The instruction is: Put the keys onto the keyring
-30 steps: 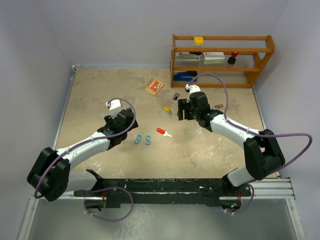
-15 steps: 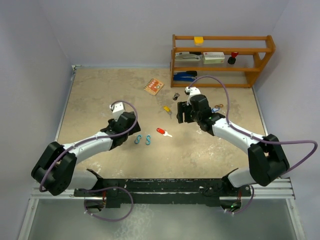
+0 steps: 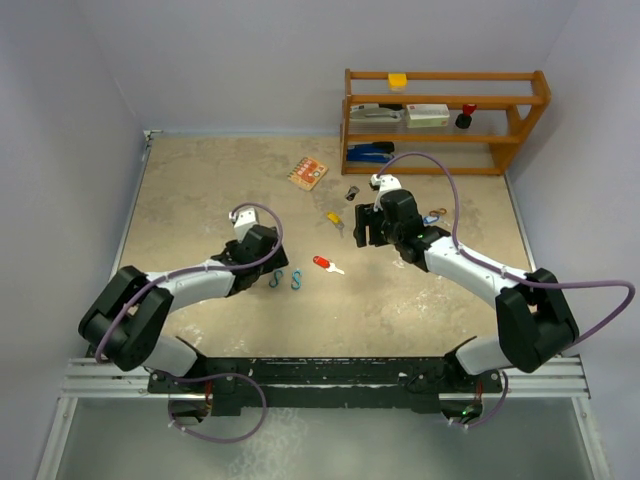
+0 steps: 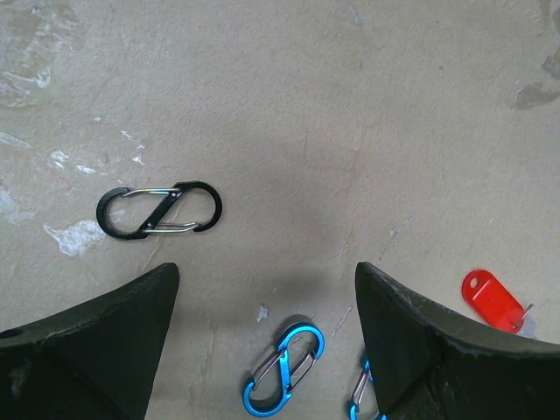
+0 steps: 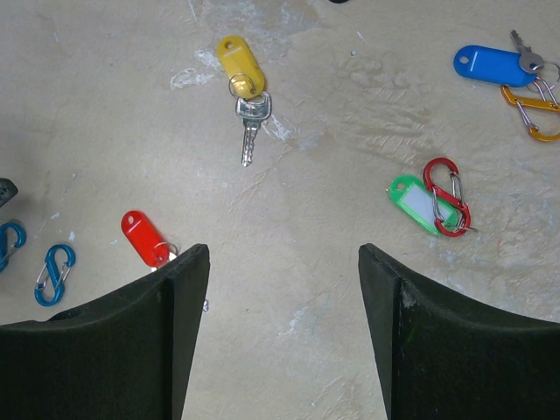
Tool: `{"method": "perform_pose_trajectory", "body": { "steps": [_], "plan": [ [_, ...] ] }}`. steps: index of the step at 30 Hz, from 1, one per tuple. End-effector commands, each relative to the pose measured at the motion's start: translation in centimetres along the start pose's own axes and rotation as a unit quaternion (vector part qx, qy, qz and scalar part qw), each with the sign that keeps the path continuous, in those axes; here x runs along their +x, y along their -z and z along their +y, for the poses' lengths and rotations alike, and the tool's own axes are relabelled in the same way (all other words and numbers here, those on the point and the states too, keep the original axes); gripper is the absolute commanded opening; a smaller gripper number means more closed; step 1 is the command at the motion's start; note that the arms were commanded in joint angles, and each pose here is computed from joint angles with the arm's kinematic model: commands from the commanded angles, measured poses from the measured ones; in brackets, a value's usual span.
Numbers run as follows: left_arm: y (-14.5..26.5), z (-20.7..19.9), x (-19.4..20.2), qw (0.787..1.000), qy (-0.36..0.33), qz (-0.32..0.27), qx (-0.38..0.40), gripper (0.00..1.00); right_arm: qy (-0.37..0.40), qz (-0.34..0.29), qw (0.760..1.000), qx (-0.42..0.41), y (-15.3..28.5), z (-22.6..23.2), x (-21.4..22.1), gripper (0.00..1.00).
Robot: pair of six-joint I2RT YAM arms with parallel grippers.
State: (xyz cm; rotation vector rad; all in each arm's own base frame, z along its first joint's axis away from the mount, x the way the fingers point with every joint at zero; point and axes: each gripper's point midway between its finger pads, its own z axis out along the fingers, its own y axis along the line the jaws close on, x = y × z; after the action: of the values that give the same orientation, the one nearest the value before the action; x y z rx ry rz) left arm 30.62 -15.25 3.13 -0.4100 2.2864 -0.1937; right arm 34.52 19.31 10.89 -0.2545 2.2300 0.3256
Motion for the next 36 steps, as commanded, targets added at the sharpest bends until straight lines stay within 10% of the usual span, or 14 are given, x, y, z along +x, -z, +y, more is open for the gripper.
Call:
{"method": "perform_pose_trajectory", "body": {
  "steps": [1, 36],
  "plan": [
    [-0.4, -1.5, -1.3, 1.0, 0.014, -0.017, 0.02, 0.79, 0.002, -0.032, 0.999, -0.005, 0.9, 0.3, -1.8, 0.72],
    [-2.5, -4.9, -6.7, 0.996, 0.025, -0.051, 0.063, 0.79, 0.003, -0.028, 1.0, -0.008, 0.3, 0.5, -1.6, 0.72]
  ]
}}
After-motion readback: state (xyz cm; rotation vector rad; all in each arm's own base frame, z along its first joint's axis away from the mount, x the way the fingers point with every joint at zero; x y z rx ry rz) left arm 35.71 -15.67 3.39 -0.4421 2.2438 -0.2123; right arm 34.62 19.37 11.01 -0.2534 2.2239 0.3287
